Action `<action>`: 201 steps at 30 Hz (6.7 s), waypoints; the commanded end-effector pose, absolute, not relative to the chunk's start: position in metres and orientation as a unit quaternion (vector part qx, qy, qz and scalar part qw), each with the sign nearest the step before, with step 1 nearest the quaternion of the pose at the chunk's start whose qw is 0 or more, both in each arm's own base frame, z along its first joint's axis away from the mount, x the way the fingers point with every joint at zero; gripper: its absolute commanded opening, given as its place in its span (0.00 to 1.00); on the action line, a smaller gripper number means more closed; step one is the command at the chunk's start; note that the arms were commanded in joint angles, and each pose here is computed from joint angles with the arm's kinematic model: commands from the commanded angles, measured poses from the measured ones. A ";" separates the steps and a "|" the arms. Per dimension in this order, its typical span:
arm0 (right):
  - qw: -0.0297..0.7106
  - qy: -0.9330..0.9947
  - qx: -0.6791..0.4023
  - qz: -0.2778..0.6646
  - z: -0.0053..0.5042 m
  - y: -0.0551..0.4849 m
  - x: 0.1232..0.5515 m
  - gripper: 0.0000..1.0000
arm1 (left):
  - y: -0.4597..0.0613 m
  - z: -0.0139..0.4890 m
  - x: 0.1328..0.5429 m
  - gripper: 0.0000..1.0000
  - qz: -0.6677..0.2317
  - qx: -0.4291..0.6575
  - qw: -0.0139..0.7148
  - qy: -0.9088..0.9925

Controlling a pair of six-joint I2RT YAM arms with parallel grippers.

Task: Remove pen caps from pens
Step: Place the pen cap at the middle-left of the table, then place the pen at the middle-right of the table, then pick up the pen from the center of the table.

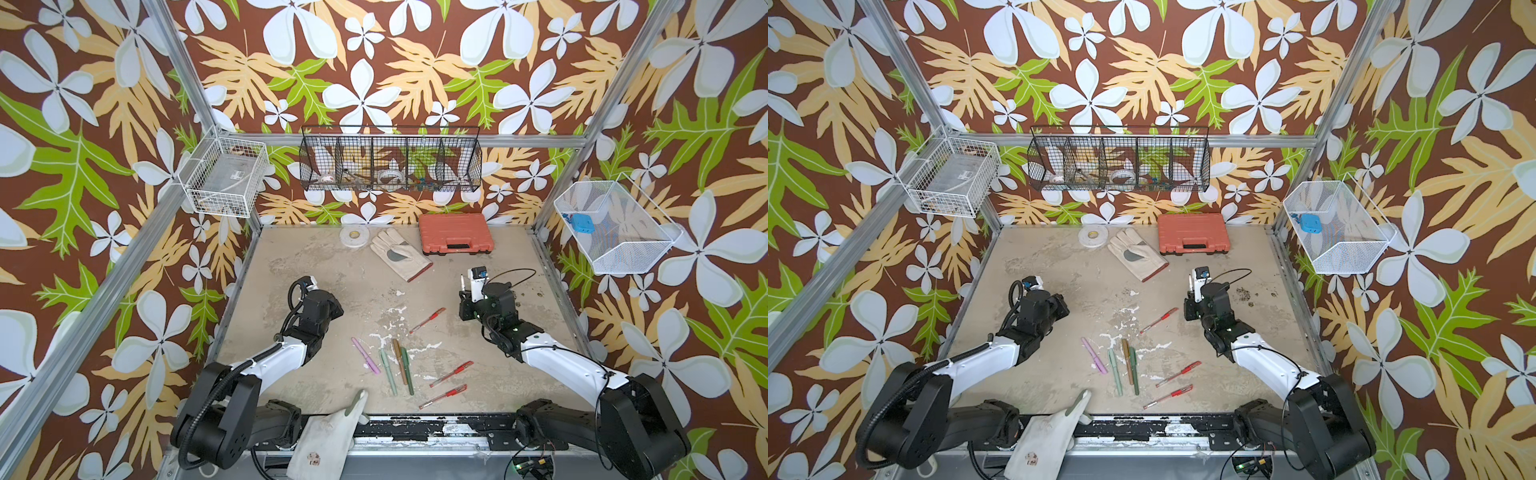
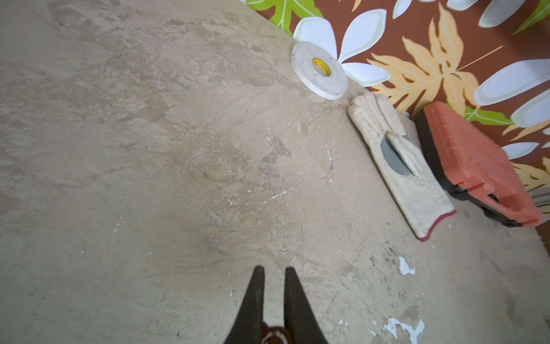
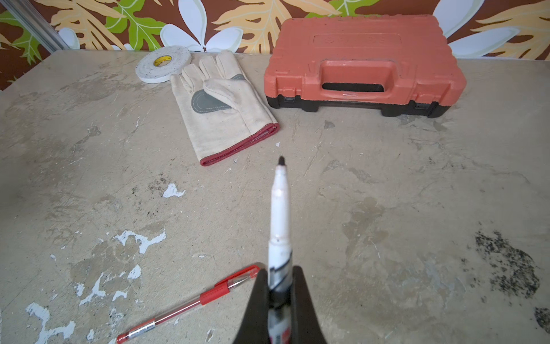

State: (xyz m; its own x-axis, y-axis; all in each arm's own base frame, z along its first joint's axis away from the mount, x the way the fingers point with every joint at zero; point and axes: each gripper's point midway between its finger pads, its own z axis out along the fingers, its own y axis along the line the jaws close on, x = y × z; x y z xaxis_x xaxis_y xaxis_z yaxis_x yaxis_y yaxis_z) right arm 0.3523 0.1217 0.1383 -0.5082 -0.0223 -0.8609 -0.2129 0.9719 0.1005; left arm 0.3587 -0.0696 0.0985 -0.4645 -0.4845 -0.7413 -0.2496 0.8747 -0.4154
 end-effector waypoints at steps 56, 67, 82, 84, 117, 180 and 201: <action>0.505 0.861 0.026 0.058 0.133 0.071 0.354 0.00 | -0.099 0.125 0.358 0.62 -0.116 -0.133 0.490 0.853; 0.470 0.874 0.121 0.016 0.113 0.010 0.371 0.02 | -0.187 0.177 0.318 0.62 -0.299 0.041 0.531 0.792; 0.385 0.909 0.157 -0.006 0.068 -0.008 0.418 0.11 | -0.214 0.179 0.304 0.63 -0.349 0.096 0.522 0.772; 0.380 0.911 0.158 -0.007 0.066 -0.009 0.423 0.12 | -0.218 0.178 0.302 0.64 -0.360 0.102 0.518 0.769; 0.374 0.916 0.144 0.023 0.097 -0.005 0.436 0.51 | -0.230 0.190 0.290 0.66 -0.397 0.135 0.520 0.744; 0.401 0.896 -0.012 0.189 0.124 0.106 0.348 0.53 | -0.363 0.024 0.313 0.35 -0.167 0.348 0.346 0.855; 0.414 0.892 -0.014 0.180 0.132 0.102 0.345 0.53 | -0.363 0.002 0.309 0.12 -0.147 0.362 0.320 0.863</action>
